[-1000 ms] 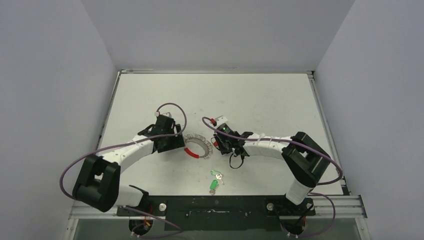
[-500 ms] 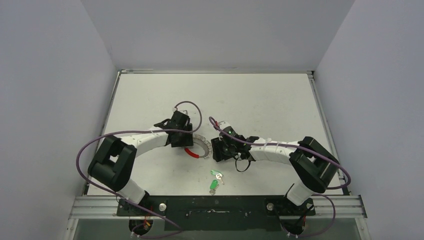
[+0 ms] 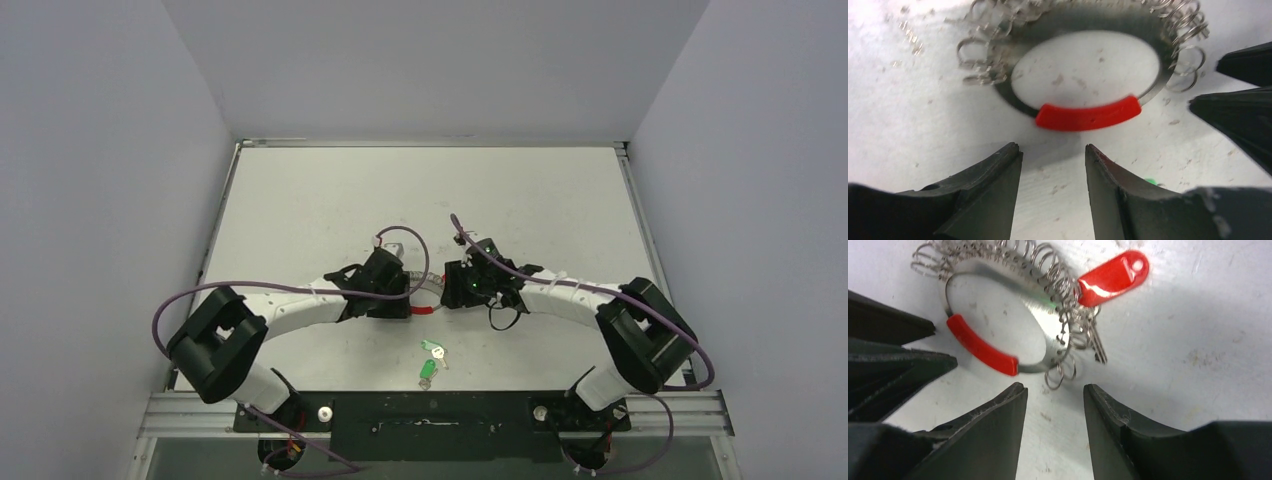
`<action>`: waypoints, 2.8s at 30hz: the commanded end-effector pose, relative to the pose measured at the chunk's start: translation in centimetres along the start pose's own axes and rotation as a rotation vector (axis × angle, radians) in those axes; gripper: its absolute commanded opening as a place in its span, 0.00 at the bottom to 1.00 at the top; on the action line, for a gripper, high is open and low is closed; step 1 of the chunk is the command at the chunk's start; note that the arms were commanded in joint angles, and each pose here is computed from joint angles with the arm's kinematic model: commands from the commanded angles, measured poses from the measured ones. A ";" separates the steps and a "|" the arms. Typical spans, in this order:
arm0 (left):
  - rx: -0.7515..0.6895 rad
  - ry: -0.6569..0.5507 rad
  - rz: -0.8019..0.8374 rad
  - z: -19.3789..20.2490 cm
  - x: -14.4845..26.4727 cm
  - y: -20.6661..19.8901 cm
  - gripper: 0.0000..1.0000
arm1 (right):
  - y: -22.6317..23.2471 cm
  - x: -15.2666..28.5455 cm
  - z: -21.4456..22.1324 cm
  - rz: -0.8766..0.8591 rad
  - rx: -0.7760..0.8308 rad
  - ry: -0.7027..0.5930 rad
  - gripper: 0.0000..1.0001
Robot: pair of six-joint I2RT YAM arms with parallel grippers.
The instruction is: Put the keys on the keyring
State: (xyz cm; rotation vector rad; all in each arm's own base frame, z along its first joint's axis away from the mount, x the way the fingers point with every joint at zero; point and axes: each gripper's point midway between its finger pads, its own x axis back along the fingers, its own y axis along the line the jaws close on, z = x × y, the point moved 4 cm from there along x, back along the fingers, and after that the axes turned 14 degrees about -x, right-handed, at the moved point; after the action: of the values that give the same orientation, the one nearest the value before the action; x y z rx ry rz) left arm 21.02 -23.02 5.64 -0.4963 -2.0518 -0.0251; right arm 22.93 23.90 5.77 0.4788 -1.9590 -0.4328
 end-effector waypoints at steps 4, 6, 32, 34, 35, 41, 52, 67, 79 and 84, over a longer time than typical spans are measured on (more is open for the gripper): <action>-0.031 -0.099 0.064 0.5 2.8 -1.1 0.49 | -0.1 3.7 2.0 -0.026 -0.010 0.032 0.45; -0.044 -0.120 0.075 1.0 3.1 -1.3 0.49 | 0.1 4.3 3.1 -0.061 -0.062 0.056 0.44; 0.000 -0.205 0.067 2.1 4.4 -0.2 0.53 | 2.1 2.1 9.3 -0.158 -0.430 0.136 0.31; 0.002 -0.206 0.064 2.2 4.6 0.0 0.54 | 2.2 1.8 9.2 -0.157 -0.431 0.140 0.29; 0.003 -0.207 0.062 2.3 4.6 0.0 0.54 | 2.3 1.7 9.2 -0.156 -0.431 0.140 0.25; 0.009 -0.202 0.045 2.8 4.7 0.6 0.54 | 2.5 2.0 8.1 -0.146 -0.384 0.118 0.11; 0.008 -0.188 0.069 3.4 4.4 0.4 0.54 | 0.5 4.1 4.8 -0.038 -0.229 0.037 0.00; 0.091 -0.254 0.081 2.5 4.2 0.4 0.56 | -4.4 9.1 1.0 0.138 -0.142 -0.230 0.66; 0.297 -0.231 0.228 2.3 2.8 1.2 0.57 | -0.2 4.7 -4.0 0.056 0.059 -0.149 0.71; 0.367 -0.239 0.250 2.6 3.2 2.1 0.57 | 2.0 1.7 -6.8 0.049 0.140 -0.098 0.70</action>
State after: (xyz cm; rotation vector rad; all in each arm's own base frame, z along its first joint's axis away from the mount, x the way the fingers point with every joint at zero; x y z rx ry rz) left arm 18.36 -19.25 5.81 -0.4959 -2.1600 0.4694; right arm 24.93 21.28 9.11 0.3711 -2.0502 -0.3421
